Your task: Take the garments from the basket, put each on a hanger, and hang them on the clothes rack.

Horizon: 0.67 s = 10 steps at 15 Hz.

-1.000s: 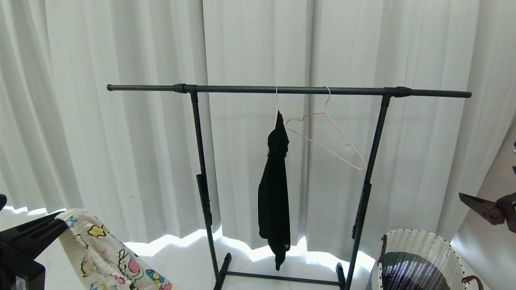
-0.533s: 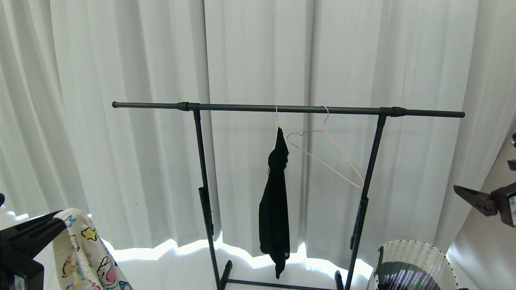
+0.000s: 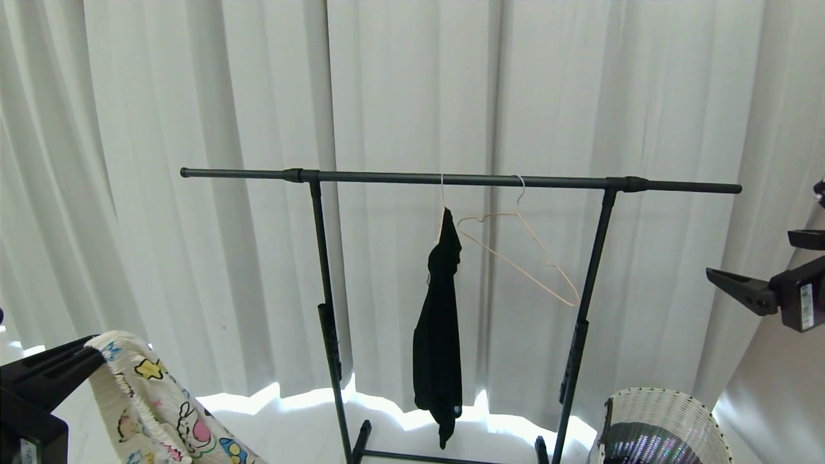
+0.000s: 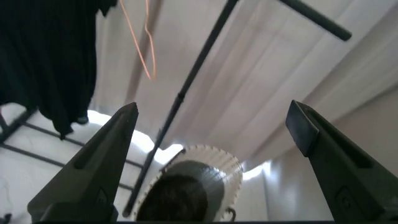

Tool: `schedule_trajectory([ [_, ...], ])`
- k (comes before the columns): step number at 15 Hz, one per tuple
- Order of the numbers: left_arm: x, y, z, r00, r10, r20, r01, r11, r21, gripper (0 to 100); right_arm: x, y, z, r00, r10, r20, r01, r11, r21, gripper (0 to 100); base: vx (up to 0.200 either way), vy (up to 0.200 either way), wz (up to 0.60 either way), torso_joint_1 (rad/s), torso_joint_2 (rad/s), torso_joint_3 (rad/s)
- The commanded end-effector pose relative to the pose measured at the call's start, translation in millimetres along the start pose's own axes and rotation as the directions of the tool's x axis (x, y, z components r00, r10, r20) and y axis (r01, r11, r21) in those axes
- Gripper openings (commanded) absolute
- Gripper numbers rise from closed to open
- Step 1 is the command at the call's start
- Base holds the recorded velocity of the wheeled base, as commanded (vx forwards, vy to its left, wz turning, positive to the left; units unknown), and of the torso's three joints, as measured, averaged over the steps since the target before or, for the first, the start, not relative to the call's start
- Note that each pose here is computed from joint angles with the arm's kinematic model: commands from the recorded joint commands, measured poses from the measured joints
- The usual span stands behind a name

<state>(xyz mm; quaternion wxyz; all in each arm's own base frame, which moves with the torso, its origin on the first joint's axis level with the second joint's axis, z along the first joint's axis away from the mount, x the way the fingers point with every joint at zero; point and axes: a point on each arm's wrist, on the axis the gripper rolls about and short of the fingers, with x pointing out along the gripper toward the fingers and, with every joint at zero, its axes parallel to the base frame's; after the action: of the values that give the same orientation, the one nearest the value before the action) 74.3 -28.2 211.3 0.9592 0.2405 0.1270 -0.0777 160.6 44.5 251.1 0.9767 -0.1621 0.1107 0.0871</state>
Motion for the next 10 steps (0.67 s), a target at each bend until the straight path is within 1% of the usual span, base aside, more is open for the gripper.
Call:
schedule_trajectory([
  [1, 1, -0.2, 1, 1.000, -0.001, -0.004, 0.001, 1.000, 0.002, 0, 10, -3.0, 6.7, 1.000, -0.003, -0.003, 0.003, 1.000, 0.011, 100, 0.200, 0.000, 0.00, -0.007, -0.03, 0.002],
  [3, 1, -0.2, 1, 1.000, -0.002, -0.002, 0.002, 1.000, 0.003, 0, 16, -2.7, 10.9, 1.000, 0.025, 0.005, -0.026, 0.999, 0.026, 100, 0.200, 0.000, 0.00, 0.014, 0.00, 0.000],
  [7, 0, 0.5, 1, 1.000, 0.001, 0.003, -0.001, 1.000, 0.002, 0, 23, 1.1, 11.0, 0.989, 0.147, 0.017, -0.148, 0.989, 0.027, 100, 0.200, 0.000, 0.00, 0.006, 0.00, -0.002],
  [8, 0, 0.5, 1, 1.000, 0.001, 0.003, -0.001, 1.000, 0.002, 0, 27, 2.6, 9.7, 0.985, 0.171, 0.010, -0.172, 0.985, 0.027, 100, 0.200, 0.000, 0.00, 0.007, -0.01, 0.002],
  [10, 0, 0.9, 2, 1.000, 0.002, 0.006, -0.002, 1.000, 0.002, 0, 40, 6.3, 5.2, 0.982, 0.188, -0.028, -0.187, 0.982, 0.028, 100, 0.200, 0.000, 0.00, 0.005, 0.01, 0.002],
])
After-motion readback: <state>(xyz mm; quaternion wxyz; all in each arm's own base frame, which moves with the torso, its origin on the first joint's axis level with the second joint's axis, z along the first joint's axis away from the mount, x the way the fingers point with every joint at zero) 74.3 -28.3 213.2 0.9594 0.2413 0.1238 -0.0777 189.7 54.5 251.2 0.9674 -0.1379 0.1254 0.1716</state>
